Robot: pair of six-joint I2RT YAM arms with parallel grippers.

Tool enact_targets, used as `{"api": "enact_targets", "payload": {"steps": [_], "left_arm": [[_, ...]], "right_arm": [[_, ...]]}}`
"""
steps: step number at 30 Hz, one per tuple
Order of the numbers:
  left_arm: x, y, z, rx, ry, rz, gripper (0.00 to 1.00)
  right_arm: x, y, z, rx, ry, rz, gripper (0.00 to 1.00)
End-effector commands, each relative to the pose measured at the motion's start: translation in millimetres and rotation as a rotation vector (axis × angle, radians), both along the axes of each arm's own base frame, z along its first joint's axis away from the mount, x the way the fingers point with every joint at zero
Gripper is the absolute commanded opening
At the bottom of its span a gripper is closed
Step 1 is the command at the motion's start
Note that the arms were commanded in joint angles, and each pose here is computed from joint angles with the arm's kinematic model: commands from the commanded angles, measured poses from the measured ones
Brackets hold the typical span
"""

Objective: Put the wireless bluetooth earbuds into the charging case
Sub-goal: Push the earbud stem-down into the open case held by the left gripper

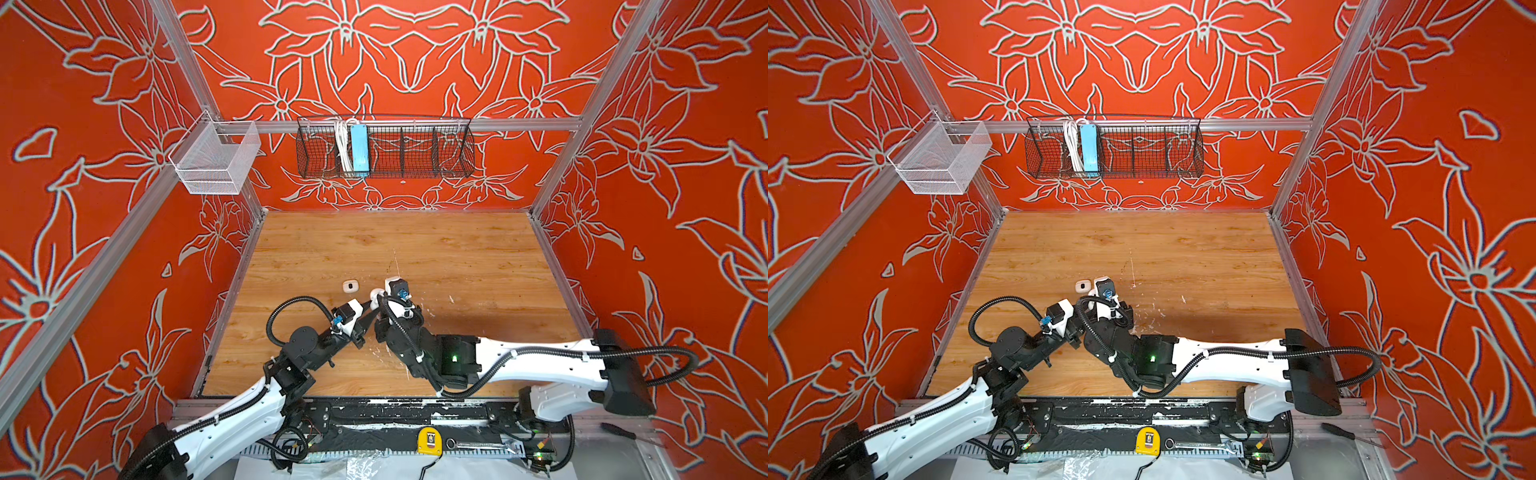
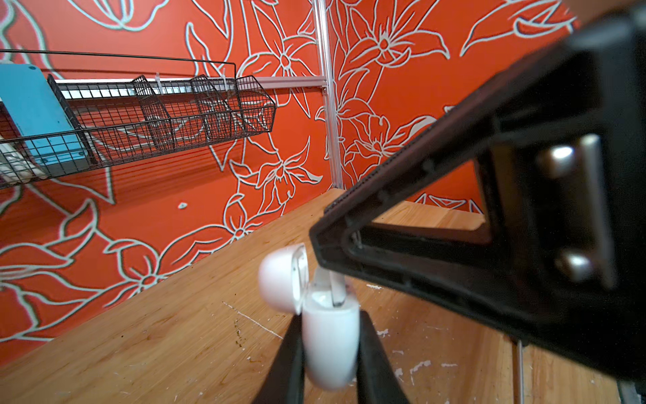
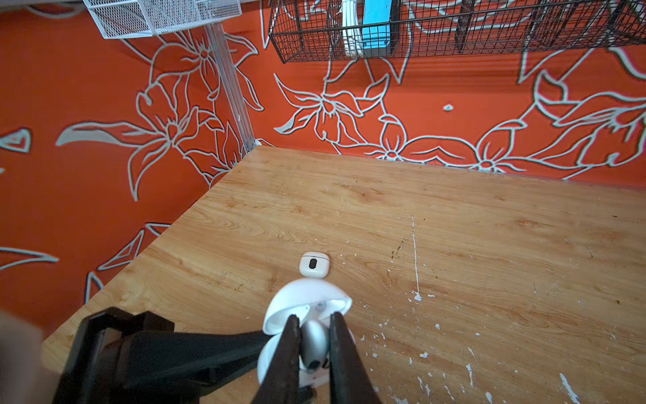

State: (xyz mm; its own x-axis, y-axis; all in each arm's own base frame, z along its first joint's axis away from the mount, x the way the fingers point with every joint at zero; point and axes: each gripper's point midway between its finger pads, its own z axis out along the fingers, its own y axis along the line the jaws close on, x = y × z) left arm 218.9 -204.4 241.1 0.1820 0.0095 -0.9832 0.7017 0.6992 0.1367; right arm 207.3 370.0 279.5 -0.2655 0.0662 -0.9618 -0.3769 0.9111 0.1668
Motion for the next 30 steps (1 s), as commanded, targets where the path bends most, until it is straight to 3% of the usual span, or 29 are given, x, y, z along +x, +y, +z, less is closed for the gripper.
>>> {"api": "enact_targets", "payload": {"steps": [1, 22, 25, 30], "left_arm": [[-3.2, 2.7, 29.7, -0.056, -0.093, 0.002, 0.00], [-6.2, 3.9, 31.7, -0.064, -0.118, -0.002, 0.00], [-6.5, 4.1, 31.4, -0.064, -0.118, -0.002, 0.00], [-6.8, 4.2, 31.7, -0.065, -0.120, -0.003, 0.00]], "right_arm": [[-5.8, 13.6, -11.6, -0.061, 0.021, 0.046, 0.00], [-18.7, 27.7, -30.3, -0.014, 0.082, 0.077, 0.00], [-19.4, 26.5, -27.6, -0.010, 0.071, 0.079, 0.11], [-20.0, 25.9, -23.2, 0.004, 0.058, 0.083, 0.11]]}}
